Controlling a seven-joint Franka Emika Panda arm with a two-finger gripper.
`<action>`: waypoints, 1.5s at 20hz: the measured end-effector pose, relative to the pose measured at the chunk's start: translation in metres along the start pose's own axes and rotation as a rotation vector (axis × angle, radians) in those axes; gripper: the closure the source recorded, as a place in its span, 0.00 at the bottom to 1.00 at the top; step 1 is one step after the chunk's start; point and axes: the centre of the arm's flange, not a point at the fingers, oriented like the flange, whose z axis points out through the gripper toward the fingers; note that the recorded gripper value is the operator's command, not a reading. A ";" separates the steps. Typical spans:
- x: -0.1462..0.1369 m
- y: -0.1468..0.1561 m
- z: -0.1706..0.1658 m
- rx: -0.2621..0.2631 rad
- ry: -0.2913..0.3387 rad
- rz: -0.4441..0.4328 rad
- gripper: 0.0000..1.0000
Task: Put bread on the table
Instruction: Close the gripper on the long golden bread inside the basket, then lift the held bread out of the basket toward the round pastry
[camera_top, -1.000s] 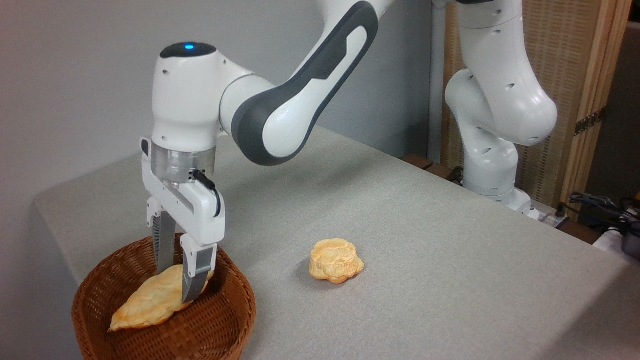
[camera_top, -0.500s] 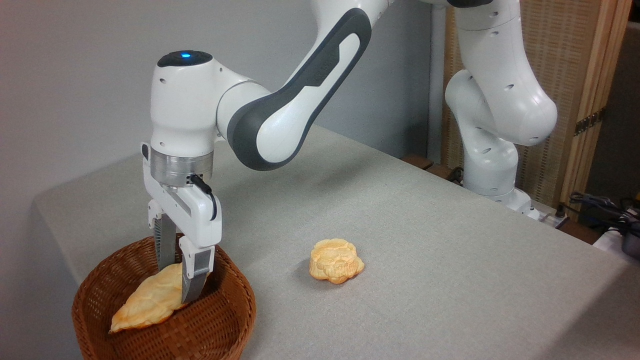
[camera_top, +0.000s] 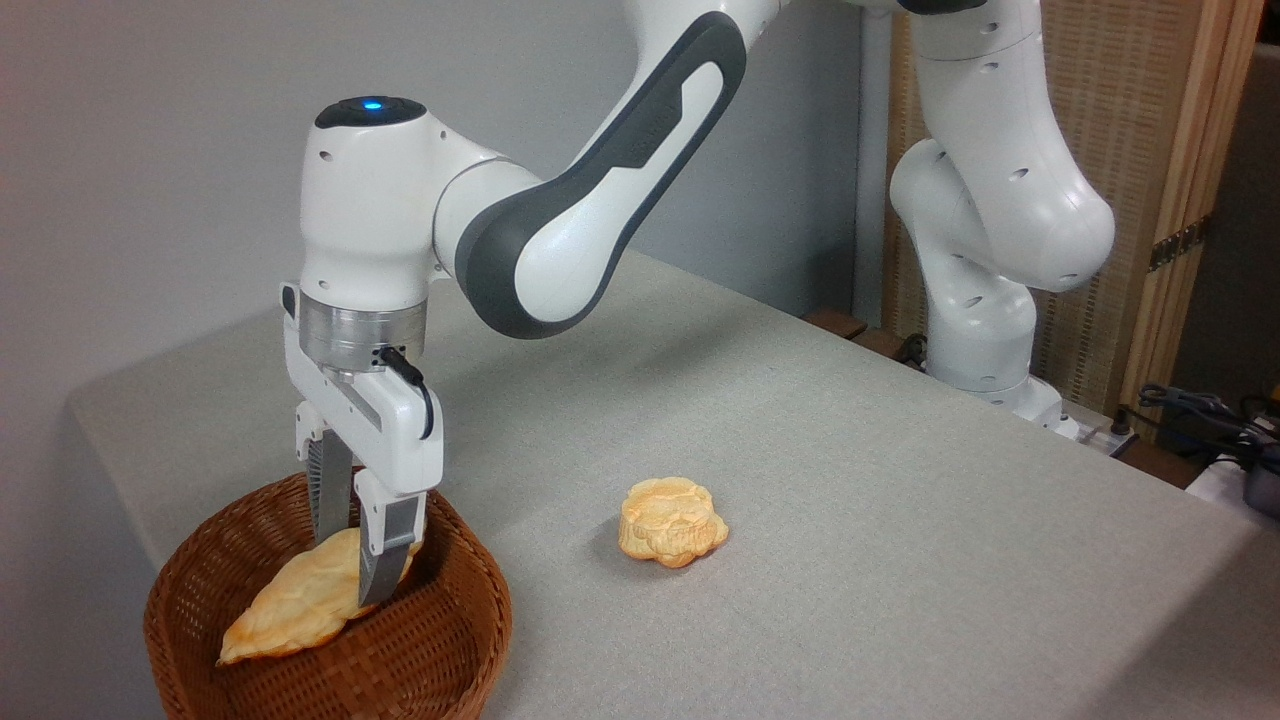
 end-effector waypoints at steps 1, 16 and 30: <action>0.000 0.000 0.000 0.000 0.000 0.000 0.48; 0.005 -0.008 -0.038 0.035 0.051 -0.007 0.54; -0.046 0.027 -0.129 -0.112 -0.124 -0.007 0.50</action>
